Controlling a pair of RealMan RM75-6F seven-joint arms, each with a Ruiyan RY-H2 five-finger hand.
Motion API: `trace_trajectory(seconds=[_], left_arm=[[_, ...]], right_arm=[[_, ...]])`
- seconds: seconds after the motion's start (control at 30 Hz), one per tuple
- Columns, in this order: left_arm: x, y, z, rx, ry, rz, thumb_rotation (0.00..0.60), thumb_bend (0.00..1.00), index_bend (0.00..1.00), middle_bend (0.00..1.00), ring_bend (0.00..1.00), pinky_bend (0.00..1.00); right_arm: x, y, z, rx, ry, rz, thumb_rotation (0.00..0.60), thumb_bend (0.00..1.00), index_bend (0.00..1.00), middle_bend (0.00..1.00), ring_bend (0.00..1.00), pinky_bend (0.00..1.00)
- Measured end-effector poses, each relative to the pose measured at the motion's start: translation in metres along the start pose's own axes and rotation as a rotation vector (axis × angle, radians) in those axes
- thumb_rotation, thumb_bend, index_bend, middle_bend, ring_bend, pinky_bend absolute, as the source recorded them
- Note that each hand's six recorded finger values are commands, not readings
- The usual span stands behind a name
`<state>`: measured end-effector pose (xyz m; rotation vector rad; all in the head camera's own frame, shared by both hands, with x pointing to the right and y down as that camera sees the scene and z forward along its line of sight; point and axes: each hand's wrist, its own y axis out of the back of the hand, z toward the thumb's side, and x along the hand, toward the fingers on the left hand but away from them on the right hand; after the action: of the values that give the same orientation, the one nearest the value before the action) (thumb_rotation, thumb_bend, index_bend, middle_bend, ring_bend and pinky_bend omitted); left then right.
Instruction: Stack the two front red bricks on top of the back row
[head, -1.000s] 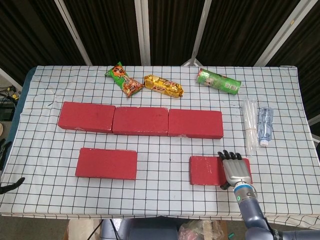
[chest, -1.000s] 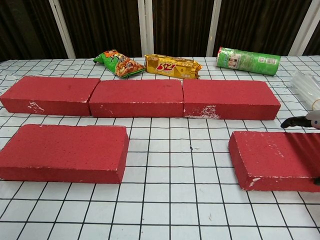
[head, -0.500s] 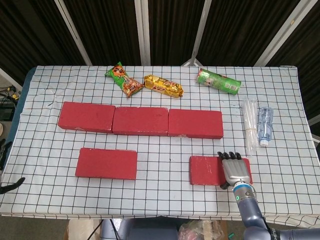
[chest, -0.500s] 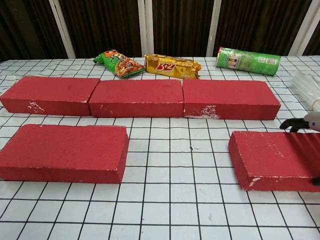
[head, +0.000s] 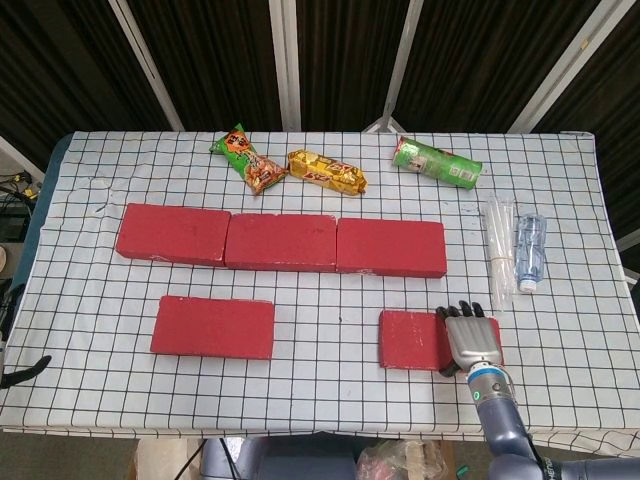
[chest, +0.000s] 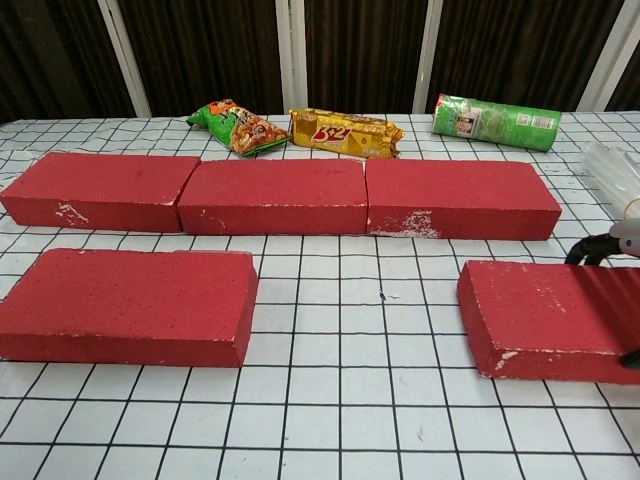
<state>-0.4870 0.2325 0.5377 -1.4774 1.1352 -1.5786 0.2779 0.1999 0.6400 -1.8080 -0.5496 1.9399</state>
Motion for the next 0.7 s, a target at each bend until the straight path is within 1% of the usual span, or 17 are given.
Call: trace_trajectory(seconds=[0.13, 0.27, 0.37, 0.53, 0.7], left_arm=[[0.001, 0.000, -0.001, 0.001, 0.007, 0.003, 0.600, 0.00, 0.06, 0.00, 0.00, 0.00], [0.003, -0.001, -0.002, 0.004, 0.014, 0.003, 0.600, 0.00, 0.06, 0.00, 0.00, 0.00], [0.005, -0.002, -0.003, 0.009, 0.023, -0.003, 0.600, 0.00, 0.06, 0.00, 0.00, 0.00], [0.010, -0.005, -0.006, 0.019, 0.046, -0.010, 0.600, 0.00, 0.06, 0.00, 0.00, 0.00], [0.014, -0.008, -0.008, 0.031, 0.066, -0.019, 0.600, 0.00, 0.06, 0.00, 0.00, 0.00]], right_arm=[[0.002, 0.013, -0.001, -0.011, 0.006, -0.033, 0.600, 0.13, 0.26, 0.24, 0.05, 0.00], [0.003, 0.034, 0.000, 0.023, -0.007, -0.092, 0.600, 0.13, 0.26, 0.24, 0.05, 0.00], [0.001, 0.051, 0.003, 0.038, -0.018, -0.120, 0.600, 0.13, 0.26, 0.24, 0.05, 0.00], [-0.006, 0.082, 0.013, 0.049, -0.034, -0.141, 0.600, 0.13, 0.26, 0.24, 0.05, 0.00], [-0.017, 0.116, 0.037, 0.052, -0.030, -0.137, 0.600, 0.13, 0.26, 0.24, 0.06, 0.00]])
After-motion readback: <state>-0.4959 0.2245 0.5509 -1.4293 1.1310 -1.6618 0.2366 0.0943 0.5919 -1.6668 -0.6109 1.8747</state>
